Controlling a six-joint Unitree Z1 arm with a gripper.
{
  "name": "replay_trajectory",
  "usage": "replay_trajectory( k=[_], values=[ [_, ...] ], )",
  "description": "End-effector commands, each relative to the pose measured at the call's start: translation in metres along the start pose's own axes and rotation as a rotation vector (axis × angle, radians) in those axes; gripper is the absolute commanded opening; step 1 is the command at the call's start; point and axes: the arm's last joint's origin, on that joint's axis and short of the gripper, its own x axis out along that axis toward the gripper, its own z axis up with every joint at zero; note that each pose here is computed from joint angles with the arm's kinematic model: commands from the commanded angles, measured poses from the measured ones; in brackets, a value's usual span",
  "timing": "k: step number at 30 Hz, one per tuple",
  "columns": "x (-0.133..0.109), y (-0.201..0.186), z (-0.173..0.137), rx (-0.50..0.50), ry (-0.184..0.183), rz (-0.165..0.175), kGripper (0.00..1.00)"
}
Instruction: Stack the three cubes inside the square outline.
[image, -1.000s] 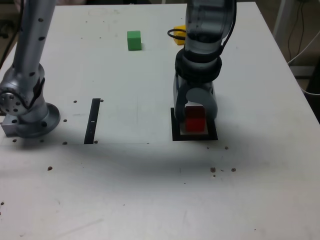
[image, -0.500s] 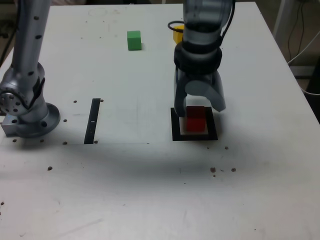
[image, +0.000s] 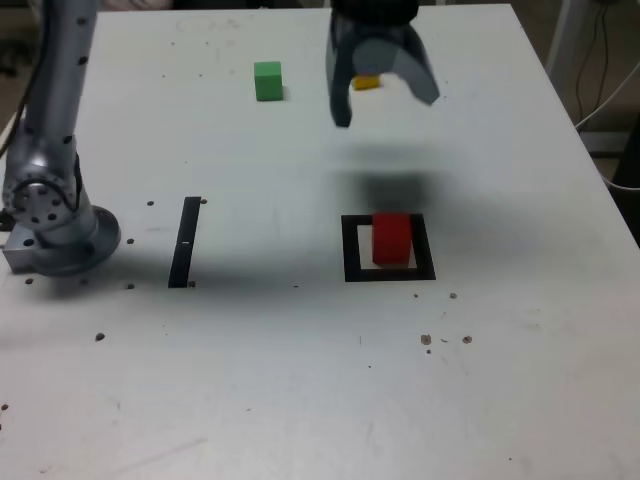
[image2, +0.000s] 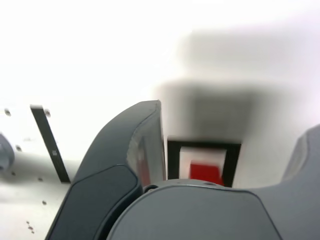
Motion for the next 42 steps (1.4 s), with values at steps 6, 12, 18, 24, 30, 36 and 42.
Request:
replay_trajectory(
  k=[6, 12, 18, 24, 30, 36, 42],
  values=[
    [-0.005, 0.055, 0.009, -0.042, -0.017, 0.008, 1.0],
    [0.001, 0.096, 0.016, -0.112, -0.023, 0.041, 1.0],
    [0.017, 0.125, 0.018, -0.169, 0.004, 0.06, 1.0],
    [0.038, 0.148, 0.019, -0.203, 0.035, 0.044, 0.99],
    [0.044, 0.167, 0.022, -0.196, 0.022, 0.048, 0.99],
    [0.056, 0.181, 0.026, -0.196, 0.024, 0.056, 0.98],
    [0.068, 0.192, 0.031, -0.203, 0.033, 0.057, 0.97]
  ],
)
